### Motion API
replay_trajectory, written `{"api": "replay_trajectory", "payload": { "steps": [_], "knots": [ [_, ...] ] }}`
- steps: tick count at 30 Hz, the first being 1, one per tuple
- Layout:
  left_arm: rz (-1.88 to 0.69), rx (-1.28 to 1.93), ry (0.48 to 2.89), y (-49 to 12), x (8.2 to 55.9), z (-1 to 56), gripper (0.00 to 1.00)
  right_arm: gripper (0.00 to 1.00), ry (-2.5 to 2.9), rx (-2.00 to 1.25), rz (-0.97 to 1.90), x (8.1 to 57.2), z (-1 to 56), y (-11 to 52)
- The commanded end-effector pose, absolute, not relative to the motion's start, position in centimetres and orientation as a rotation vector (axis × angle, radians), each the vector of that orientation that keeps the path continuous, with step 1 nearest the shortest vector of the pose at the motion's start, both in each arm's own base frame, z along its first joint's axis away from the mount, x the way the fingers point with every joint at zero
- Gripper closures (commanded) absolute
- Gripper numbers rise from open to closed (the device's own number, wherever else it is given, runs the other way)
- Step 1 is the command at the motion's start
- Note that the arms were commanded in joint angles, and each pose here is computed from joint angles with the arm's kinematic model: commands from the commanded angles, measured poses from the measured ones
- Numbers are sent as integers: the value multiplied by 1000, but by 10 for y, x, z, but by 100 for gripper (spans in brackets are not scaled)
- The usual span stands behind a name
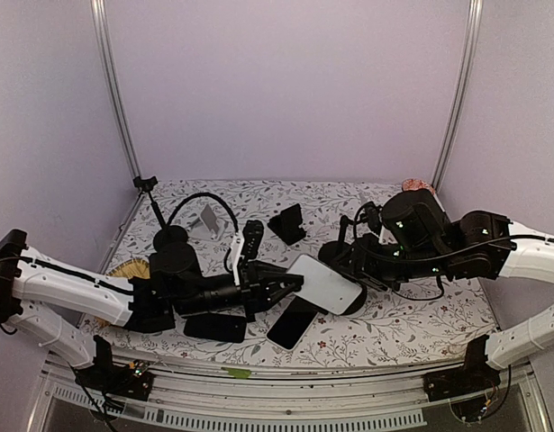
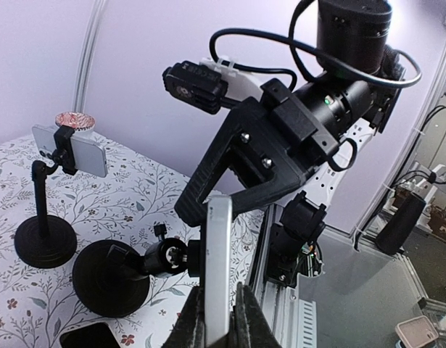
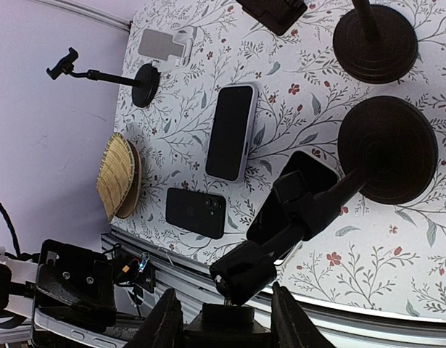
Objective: Remove the phone from the phone stand
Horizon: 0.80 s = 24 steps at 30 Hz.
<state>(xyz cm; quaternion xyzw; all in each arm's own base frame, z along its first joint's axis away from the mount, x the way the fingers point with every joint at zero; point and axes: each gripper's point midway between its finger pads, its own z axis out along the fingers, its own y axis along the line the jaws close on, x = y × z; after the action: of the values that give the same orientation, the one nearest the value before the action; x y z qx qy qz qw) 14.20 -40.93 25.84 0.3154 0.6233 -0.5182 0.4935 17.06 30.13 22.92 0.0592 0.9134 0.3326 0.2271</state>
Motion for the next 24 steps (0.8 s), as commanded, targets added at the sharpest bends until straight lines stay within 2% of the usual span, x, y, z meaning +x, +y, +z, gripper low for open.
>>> {"api": "replay_trajectory", "payload": {
  "steps": [1,5,6,8,11,15,24],
  "knots": [
    [-1167,548,1397,-389,186,303,100,100,2695,62,560,151,178,257],
    [-1169,547,1399,-390,187,302,100,100,2684,64,608,150,180,260],
    [-1171,546,1399,-391,187,301,100,94,2676,67,639,150,182,262],
    [-1182,551,1399,-393,186,300,100,71,2666,66,698,148,184,268],
    [-1218,571,1407,-402,183,293,100,57,2669,64,729,148,183,274],
    [-1256,588,1415,-414,178,286,100,55,2666,72,761,149,179,281],
    [-1233,574,1411,-425,170,282,100,55,2672,110,809,148,171,289]
  ]
}}
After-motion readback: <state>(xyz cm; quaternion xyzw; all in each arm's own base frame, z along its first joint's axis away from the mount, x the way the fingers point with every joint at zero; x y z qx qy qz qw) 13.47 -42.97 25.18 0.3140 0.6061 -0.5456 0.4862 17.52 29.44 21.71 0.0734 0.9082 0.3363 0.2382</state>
